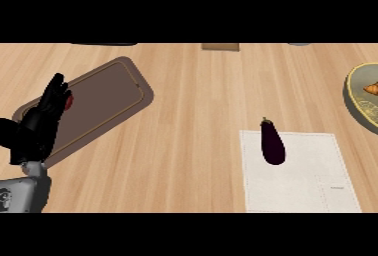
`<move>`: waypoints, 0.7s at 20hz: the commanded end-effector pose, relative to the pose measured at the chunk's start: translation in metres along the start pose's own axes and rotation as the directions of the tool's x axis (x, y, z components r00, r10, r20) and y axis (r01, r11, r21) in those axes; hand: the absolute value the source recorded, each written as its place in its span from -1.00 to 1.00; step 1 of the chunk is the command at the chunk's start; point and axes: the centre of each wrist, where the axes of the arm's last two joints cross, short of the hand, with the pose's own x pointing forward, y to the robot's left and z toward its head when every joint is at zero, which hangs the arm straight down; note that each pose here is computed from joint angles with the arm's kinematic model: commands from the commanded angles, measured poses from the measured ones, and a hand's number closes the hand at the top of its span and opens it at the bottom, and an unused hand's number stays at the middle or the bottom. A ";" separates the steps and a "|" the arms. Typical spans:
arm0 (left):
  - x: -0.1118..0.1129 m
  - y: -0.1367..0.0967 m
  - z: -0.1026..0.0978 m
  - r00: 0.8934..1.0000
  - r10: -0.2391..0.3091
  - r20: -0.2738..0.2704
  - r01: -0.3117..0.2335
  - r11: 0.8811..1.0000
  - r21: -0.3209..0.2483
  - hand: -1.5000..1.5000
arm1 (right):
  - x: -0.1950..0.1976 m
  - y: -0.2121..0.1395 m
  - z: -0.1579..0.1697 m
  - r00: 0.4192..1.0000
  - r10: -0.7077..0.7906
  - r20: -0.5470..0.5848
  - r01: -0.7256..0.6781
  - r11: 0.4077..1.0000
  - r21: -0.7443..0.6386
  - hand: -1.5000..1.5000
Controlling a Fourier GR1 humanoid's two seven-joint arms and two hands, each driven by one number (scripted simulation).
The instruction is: Pick the croissant from the placemat and place it in the bowl
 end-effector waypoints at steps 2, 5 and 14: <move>0.008 -0.005 -0.006 1.000 0.009 0.011 -0.009 1.000 -0.004 0.00 | -0.035 0.016 0.015 0.980 0.040 -0.193 -0.010 0.988 0.153 1.00; 0.007 -0.005 -0.001 1.000 -0.004 0.010 0.004 1.000 -0.020 0.00 | -0.044 0.001 0.016 0.987 -0.005 -0.161 0.036 0.981 0.189 -1.00; 0.002 -0.007 0.002 1.000 0.021 -0.017 -0.021 1.000 -0.001 0.00 | -0.050 0.000 0.017 0.845 -0.533 -0.043 0.534 0.845 0.021 -1.00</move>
